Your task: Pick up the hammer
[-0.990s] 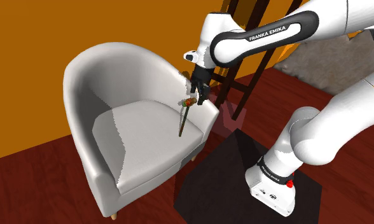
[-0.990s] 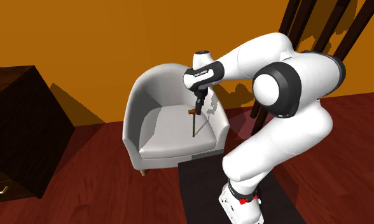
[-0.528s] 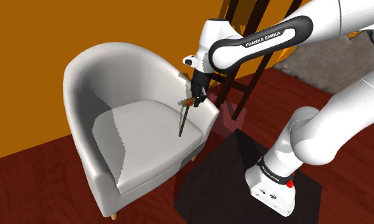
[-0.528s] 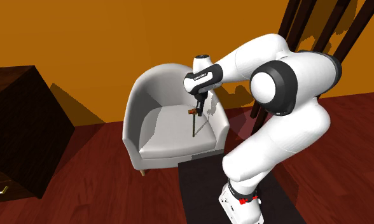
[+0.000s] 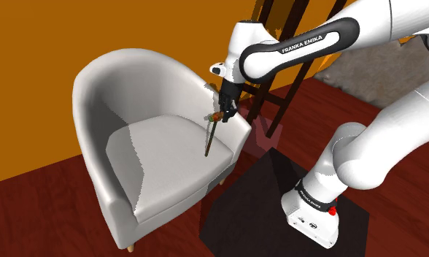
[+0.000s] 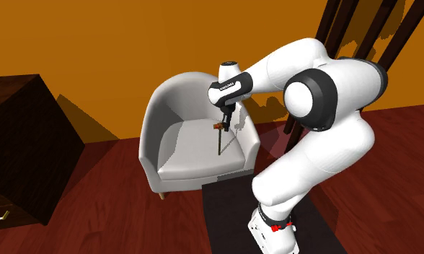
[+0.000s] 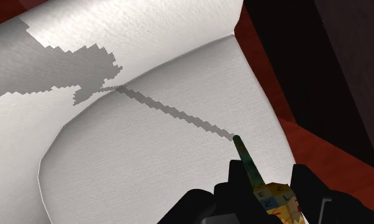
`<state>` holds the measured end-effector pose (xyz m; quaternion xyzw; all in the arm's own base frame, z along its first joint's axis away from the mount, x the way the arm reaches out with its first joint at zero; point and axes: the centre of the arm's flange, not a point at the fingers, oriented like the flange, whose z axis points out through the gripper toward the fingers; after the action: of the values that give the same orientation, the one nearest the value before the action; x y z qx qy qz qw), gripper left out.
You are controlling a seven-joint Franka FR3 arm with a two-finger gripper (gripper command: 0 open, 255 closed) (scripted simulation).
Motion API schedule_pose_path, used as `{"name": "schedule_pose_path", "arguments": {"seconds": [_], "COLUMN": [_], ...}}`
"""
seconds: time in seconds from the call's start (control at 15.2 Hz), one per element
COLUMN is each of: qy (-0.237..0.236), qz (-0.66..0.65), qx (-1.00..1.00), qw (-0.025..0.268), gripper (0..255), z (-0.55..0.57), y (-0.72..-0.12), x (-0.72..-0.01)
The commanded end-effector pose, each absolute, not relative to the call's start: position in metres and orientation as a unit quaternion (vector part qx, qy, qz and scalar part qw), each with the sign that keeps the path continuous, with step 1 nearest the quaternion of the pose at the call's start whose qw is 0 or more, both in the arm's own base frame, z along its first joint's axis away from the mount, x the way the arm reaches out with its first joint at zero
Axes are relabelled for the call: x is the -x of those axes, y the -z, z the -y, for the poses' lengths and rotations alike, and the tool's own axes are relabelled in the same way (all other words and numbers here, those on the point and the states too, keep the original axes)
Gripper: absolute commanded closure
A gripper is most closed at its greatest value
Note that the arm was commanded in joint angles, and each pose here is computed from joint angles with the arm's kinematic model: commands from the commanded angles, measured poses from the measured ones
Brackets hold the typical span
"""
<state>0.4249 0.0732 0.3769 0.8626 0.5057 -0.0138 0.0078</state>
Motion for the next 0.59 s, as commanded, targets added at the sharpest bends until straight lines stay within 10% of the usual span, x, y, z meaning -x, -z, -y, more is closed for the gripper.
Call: {"name": "schedule_pose_path", "arguments": {"seconds": [0.0,0.53], "qy": [0.014,0.014], "qz": [-0.506,-0.506], "qx": [-0.863,-0.863], "qw": [0.008,0.008], "gripper": [255,255], "z": [-0.073,-0.073], "y": [-0.385,-0.427], "x": [-0.424,-0.424]}}
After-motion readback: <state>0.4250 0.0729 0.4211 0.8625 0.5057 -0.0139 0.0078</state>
